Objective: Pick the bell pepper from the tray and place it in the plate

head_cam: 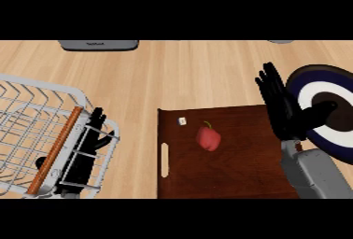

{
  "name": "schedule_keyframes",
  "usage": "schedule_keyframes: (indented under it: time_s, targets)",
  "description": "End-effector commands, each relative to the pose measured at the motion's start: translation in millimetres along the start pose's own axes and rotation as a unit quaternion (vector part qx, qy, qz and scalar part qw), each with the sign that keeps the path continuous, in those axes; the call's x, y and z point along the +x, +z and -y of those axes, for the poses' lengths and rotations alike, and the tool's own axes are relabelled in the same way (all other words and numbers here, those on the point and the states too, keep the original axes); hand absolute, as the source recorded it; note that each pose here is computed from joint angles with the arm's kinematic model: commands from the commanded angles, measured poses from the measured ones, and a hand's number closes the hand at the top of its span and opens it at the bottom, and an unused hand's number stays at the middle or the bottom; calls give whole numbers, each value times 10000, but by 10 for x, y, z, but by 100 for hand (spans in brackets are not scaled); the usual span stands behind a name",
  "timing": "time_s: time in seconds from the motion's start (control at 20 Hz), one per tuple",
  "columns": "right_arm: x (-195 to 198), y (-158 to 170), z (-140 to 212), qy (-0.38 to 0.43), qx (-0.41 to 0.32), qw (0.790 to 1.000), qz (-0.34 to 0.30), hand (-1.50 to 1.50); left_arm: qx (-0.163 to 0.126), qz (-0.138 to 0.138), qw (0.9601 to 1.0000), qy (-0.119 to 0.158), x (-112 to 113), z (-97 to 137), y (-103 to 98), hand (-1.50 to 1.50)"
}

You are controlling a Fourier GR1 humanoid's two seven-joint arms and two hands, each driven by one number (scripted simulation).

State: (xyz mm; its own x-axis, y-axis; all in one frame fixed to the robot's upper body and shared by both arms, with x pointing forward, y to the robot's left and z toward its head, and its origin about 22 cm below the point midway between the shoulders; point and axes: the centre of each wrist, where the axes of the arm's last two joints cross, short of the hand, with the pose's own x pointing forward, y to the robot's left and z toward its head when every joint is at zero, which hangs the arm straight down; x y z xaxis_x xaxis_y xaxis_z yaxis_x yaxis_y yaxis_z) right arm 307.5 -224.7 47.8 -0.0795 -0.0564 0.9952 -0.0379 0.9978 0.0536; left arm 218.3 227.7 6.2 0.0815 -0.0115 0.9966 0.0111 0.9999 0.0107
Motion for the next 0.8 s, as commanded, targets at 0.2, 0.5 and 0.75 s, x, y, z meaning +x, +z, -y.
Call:
schedule_keyframes:
  time_s: [0.2,0.5,0.75]
  targets:
    - [978,-204,224,2077,-988,9593,1638,150,493,-1177,9917,-155,-352,-367,96,0]
    - [807,-96,677,3500,-2812,8745,1835,-150,403,-1290,9907,155,-492,-375,183,0]
    - [577,263,315,3467,-2571,8776,2083,-150,443,-1379,9893,159,-409,-385,125,0]
